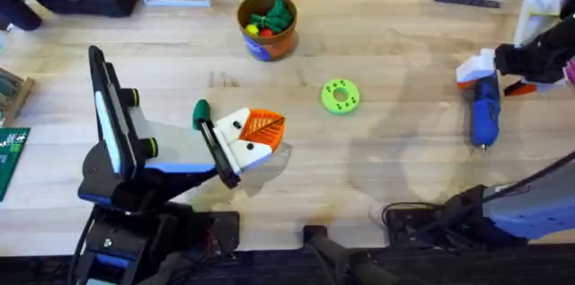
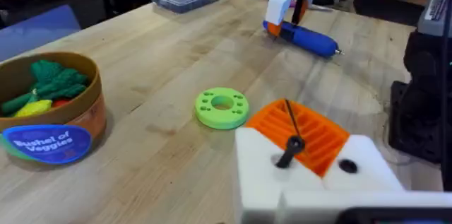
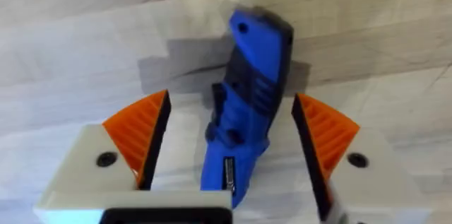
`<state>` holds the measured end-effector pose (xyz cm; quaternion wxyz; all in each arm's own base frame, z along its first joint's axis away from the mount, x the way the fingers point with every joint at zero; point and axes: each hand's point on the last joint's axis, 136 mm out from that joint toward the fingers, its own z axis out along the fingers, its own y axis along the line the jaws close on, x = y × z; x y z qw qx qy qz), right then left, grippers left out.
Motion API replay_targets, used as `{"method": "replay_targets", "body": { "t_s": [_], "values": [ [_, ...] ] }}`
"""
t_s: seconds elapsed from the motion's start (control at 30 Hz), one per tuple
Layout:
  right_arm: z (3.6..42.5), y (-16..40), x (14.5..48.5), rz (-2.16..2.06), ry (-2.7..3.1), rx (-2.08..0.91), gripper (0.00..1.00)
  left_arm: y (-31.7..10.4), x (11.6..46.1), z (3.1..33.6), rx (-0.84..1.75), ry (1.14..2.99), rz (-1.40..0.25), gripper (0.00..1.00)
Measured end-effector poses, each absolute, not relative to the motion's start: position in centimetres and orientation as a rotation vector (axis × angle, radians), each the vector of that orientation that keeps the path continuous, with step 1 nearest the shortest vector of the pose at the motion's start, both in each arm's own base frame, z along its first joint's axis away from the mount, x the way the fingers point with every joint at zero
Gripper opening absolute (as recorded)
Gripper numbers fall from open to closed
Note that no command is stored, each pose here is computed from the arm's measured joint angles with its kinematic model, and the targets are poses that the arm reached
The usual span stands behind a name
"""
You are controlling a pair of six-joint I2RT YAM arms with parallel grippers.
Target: Pick up the gripper from the table and insert it into the empty holder that is missing its gripper. Then pick up a screw, insert it into the mounting hole, and use the screwdriver to tighten it. Finally, clean up the table by picking up the vegetable and placing it into the bucket.
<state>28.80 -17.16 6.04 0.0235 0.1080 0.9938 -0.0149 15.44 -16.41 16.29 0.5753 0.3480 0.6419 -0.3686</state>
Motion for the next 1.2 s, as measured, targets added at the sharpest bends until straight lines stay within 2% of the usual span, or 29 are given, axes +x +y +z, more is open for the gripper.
{"method": "replay_targets", "body": {
  "t_s": [0.23, 0.53, 0.6, 0.67, 0.83, 0.9, 1.2],
  "values": [
    [5.4, -19.0, 29.2, 0.015, 3.001, 0.467, 0.994, -16.4, 15.4, 16.3, 0.815, 1.503, -0.863, 0.004],
    [3.7, -18.8, 29.2, 0.076, 3.027, 0.464, 0.965, -16.4, 15.4, 16.3, 0.815, 1.503, -0.863, 0.004],
    [3.7, -19.0, 29.3, 0.064, 3.024, 0.460, 0.884, -16.4, 15.4, 16.3, 0.815, 1.503, -0.863, 0.004],
    [3.7, -19.3, 29.4, 0.048, 3.018, 0.458, 0.721, -16.4, 15.4, 16.3, 0.815, 1.503, -0.863, 0.004],
    [3.5, -19.5, 29.5, 0.041, 3.018, 0.442, 0.068, -16.4, 15.4, 16.3, 0.815, 1.503, -0.864, 0.004],
    [3.4, -19.4, 29.5, 0.056, 3.020, 0.449, 0.021, -16.4, 15.4, 16.3, 0.815, 1.504, -0.864, 0.004],
    [4.2, -18.7, 29.1, 0.080, 3.019, 0.440, 0.028, -16.4, 15.4, 16.3, 0.815, 1.503, -0.863, 0.004]
  ]
}}
